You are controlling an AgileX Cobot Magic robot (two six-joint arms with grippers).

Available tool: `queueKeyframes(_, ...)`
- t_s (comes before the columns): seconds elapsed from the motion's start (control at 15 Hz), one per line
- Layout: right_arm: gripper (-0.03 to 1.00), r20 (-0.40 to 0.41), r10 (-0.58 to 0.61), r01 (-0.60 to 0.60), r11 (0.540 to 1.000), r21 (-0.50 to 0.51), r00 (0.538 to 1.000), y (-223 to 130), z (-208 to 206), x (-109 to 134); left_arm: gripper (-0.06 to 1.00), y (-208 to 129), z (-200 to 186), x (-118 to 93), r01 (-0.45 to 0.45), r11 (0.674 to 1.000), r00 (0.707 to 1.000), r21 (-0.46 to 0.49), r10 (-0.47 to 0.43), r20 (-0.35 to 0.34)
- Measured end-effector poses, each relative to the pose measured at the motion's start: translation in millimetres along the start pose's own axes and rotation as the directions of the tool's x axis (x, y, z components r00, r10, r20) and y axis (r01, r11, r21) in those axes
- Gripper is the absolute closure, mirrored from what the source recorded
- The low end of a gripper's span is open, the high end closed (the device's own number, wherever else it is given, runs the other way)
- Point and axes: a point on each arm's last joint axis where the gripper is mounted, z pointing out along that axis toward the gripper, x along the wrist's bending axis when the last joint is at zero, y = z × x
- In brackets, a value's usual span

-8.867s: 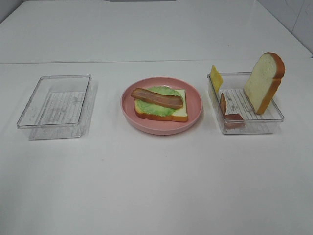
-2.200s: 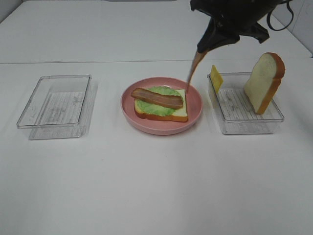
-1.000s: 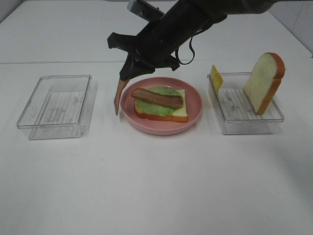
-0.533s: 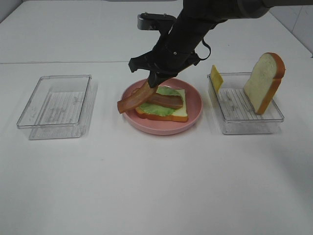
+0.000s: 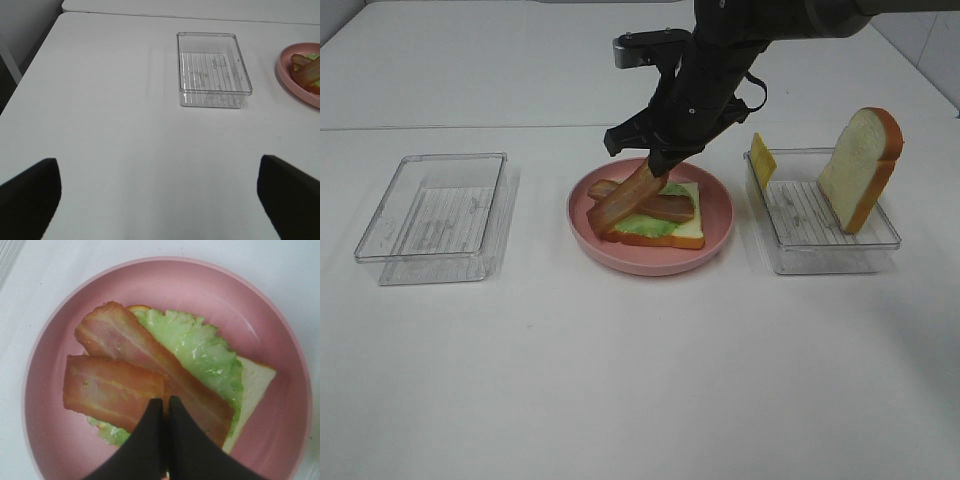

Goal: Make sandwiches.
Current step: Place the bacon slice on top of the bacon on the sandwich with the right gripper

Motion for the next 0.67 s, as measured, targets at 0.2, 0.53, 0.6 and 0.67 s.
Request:
queueKeyframes(0.2, 0.94, 0.032, -0.003, 0.003, 1.000, 0.002, 0.999, -0.2, 0.0, -2.9, -0.04, 0.0, 0.0, 0.0, 0.000, 1.000, 1.000, 0.000, 0.000, 0.000)
queueKeyframes(0.53, 0.93, 0.034, 0.003, -0.003, 1.000, 0.006, 0.999, -0.6, 0.0, -3.1, -0.04, 0.0, 0.0, 0.0, 0.000, 1.000, 1.000, 0.000, 0.000, 0.000)
queueKeyframes(0.6, 0.84, 0.034, 0.003, -0.003, 1.000, 0.007, 0.999, -0.7, 0.0, -3.1, -0.04, 0.0, 0.0, 0.0, 0.000, 1.000, 1.000, 0.000, 0.000, 0.000)
queueKeyframes(0.67, 0.68, 0.034, 0.006, -0.006, 1.000, 0.007, 0.999, -0.7, 0.0, -3.1, -0.04, 0.0, 0.0, 0.0, 0.000, 1.000, 1.000, 0.000, 0.000, 0.000)
